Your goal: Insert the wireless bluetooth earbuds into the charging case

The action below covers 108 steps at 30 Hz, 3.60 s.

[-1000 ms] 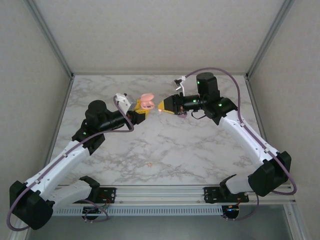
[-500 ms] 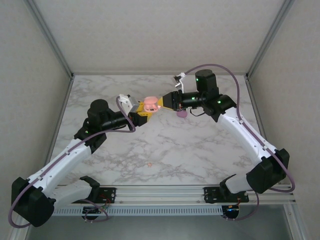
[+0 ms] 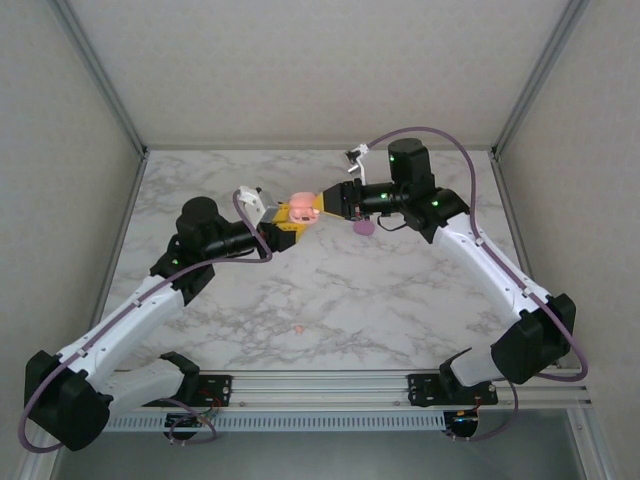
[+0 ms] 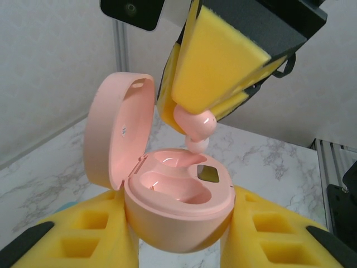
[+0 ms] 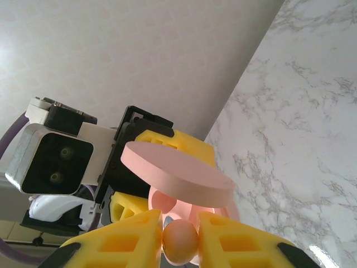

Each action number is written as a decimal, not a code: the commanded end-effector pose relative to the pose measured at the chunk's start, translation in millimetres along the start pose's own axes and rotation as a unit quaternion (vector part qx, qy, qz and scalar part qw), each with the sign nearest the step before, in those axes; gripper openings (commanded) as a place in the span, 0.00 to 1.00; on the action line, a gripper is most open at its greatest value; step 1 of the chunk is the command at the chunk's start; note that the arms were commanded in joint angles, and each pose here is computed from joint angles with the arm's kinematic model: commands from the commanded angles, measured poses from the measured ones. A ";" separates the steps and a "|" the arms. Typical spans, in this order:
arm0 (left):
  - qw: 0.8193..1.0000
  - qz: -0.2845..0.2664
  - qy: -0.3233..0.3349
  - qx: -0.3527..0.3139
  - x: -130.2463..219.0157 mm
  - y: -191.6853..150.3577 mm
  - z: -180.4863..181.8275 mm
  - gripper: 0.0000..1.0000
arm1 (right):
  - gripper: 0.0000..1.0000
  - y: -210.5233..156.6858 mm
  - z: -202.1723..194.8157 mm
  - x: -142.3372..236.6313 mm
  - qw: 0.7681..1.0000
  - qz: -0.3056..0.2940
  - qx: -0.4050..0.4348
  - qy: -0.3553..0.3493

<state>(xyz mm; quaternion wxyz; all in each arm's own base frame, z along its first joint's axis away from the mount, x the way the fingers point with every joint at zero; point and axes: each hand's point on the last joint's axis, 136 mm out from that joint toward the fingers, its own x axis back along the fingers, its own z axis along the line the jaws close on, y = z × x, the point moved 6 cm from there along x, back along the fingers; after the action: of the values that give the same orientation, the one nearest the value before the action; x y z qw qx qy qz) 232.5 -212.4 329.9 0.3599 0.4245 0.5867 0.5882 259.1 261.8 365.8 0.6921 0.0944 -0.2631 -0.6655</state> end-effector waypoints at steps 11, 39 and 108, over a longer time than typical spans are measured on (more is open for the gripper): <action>0.999 -0.037 -0.024 -0.012 -0.9 25.8 -7.6 0.22 | 0.23 7.0 4.3 -7.0 1.000 -0.009 0.017 -0.001; 0.999 -0.038 -0.026 -0.011 -3.6 28.6 -8.0 0.22 | 0.25 10.8 4.4 -4.9 0.999 -0.035 0.019 -0.023; 0.985 -0.110 0.131 -0.038 52.1 78.7 -10.6 0.22 | 0.41 -204.1 -161.2 -142.1 0.874 0.280 -0.114 -0.381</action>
<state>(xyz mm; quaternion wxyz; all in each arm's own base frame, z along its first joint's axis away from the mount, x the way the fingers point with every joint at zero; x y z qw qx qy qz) 216.0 -176.3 394.8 0.3424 0.2849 0.6513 0.6143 174.0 331.6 95.2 0.6876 -0.3292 -0.4387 -0.4759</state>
